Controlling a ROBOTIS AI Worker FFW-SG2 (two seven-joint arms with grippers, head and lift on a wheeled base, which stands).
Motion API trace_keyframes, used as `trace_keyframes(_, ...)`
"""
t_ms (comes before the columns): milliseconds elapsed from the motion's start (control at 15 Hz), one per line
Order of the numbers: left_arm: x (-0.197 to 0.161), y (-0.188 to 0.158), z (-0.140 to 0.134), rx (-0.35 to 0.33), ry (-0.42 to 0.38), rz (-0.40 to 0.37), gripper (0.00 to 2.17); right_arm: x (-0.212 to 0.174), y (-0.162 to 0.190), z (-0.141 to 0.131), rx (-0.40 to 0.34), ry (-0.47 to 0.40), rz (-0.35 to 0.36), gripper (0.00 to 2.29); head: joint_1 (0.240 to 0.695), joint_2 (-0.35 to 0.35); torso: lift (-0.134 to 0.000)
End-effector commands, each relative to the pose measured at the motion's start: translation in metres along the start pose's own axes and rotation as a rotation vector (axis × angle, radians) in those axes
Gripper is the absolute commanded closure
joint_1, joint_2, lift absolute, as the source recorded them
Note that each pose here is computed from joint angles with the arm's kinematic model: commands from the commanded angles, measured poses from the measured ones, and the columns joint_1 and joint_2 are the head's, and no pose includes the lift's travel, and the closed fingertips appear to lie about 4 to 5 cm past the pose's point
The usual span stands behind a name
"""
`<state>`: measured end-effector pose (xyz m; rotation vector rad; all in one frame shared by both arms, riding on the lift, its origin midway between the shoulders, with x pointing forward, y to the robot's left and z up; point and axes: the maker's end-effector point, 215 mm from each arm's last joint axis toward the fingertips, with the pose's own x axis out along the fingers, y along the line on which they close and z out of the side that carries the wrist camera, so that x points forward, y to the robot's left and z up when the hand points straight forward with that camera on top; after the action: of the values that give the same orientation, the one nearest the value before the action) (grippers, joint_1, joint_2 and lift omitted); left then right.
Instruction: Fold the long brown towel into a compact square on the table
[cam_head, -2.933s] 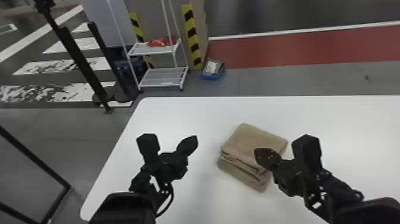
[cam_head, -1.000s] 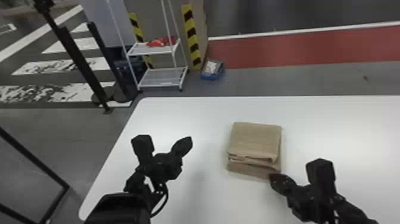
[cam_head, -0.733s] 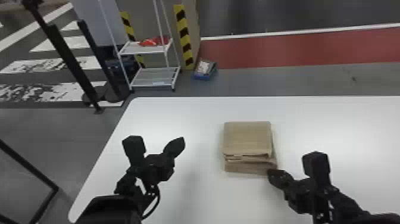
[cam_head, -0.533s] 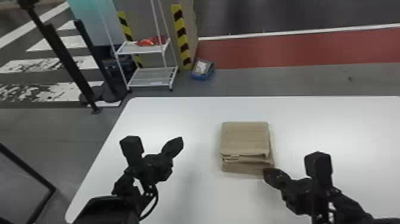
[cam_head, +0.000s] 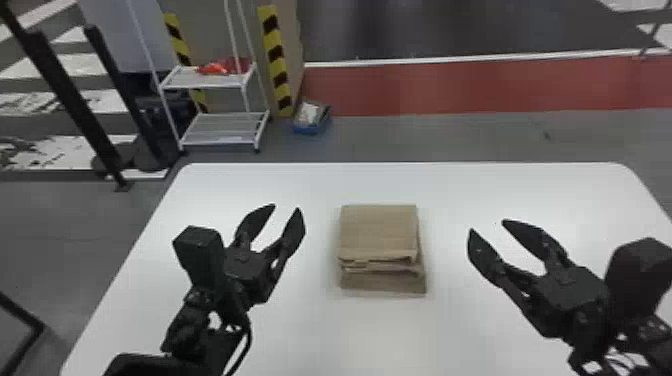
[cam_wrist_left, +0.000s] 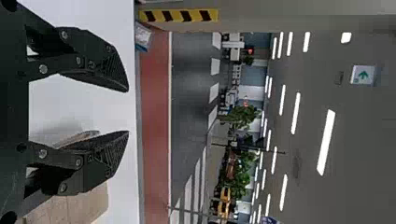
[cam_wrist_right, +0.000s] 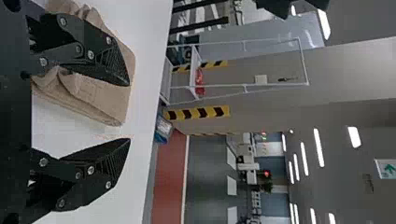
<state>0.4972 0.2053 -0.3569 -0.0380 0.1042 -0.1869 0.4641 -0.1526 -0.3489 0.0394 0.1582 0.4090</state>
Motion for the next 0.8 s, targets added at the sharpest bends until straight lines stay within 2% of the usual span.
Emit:
trace_keyframes(0, -0.018, -0.036, 0.003, 0.022, -0.009, -0.029, 0.03, -0.047, -0.027, 0.020, -0.011, -0.100, -0.070, 0.07, 0.695, 0.066, -0.057)
trace_keyframes(67, -0.026, -0.044, 0.006, 0.028, -0.037, -0.017, 0.03, -0.068, -0.042, 0.032, -0.011, -0.155, -0.112, 0.07, 0.695, 0.038, -0.057)
trace_keyframes(133, -0.037, -0.043, 0.020, 0.036, -0.106, 0.015, 0.03, -0.082, -0.050, 0.038, -0.029, -0.188, -0.144, 0.07, 0.695, 0.013, -0.057)
trace_keyframes(267, -0.068, -0.033, 0.040, 0.033, -0.202, 0.086, 0.03, -0.090, -0.050, 0.035, -0.028, -0.195, -0.152, 0.07, 0.695, -0.057, -0.057)
trace_keyframes(467, -0.081, -0.035, 0.032, 0.029, -0.193, 0.091, 0.03, -0.104, -0.049, 0.019, -0.024, -0.174, -0.173, 0.07, 0.695, -0.064, -0.057)
trace_keyframes(733, -0.093, -0.019, 0.021, 0.048, -0.161, 0.114, 0.03, -0.108, -0.030, -0.010, 0.031, -0.118, -0.153, 0.07, 0.695, -0.063, -0.057)
